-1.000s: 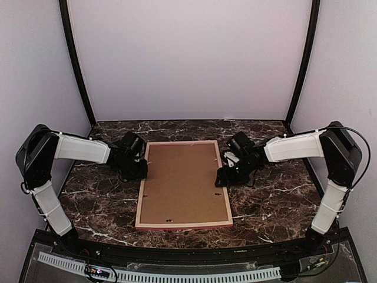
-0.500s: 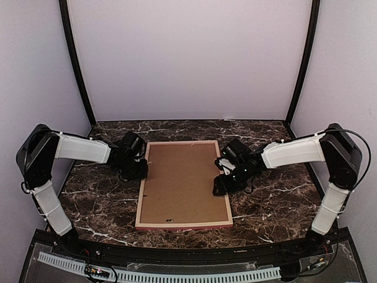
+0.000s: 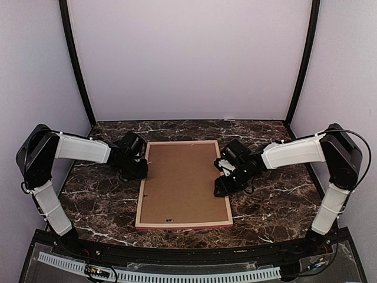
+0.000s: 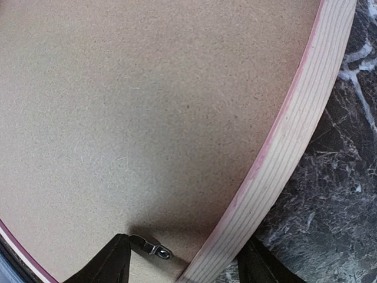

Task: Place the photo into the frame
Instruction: Press the fastener onto the backboard.

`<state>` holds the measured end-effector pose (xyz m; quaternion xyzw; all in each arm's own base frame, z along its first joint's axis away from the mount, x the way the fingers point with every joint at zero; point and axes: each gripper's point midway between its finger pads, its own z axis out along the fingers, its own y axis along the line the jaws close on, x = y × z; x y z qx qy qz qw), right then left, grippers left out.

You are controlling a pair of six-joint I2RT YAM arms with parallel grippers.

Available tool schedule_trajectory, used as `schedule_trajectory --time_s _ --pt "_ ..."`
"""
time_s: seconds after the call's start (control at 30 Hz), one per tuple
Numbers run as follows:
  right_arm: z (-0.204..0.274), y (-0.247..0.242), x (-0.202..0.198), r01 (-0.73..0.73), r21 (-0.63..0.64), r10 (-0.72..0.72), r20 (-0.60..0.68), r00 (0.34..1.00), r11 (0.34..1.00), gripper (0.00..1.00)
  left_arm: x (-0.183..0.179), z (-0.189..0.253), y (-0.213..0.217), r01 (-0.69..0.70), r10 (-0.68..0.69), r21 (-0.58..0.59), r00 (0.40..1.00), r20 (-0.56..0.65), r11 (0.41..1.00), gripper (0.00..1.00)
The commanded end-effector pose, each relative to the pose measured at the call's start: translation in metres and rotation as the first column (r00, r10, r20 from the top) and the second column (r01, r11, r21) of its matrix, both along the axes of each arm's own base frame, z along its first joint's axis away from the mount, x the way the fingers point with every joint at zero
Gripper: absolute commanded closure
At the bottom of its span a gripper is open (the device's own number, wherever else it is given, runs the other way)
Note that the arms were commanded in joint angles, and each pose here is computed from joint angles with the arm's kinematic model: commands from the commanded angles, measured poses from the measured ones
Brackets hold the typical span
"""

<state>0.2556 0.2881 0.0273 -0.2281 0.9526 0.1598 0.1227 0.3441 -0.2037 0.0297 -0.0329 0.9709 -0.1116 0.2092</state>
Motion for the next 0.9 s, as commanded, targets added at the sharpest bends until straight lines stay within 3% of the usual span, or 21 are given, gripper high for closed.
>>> schedule_trajectory --time_s 0.0,0.3,0.5,0.87 --pt "0.006 0.009 -0.003 -0.033 0.033 0.033 -0.004 0.999 0.999 0.35 -0.011 -0.017 -0.001 0.022 -0.021 0.015 0.998 -0.061 1.000 0.97" --pt "0.018 0.009 0.011 0.058 0.135 -0.052 -0.042 0.998 0.989 0.32 -0.010 -0.016 0.000 0.022 -0.021 0.019 0.998 -0.059 1.000 0.98" --pt "0.008 -0.002 0.018 0.127 0.115 -0.119 -0.072 0.990 0.985 0.36 -0.010 -0.017 -0.001 0.026 -0.025 0.018 0.998 -0.060 0.999 0.98" --pt "-0.003 -0.016 0.020 0.103 -0.016 -0.103 -0.035 0.994 0.995 0.39 -0.009 -0.017 -0.001 0.026 -0.024 0.022 0.998 -0.059 0.999 0.98"
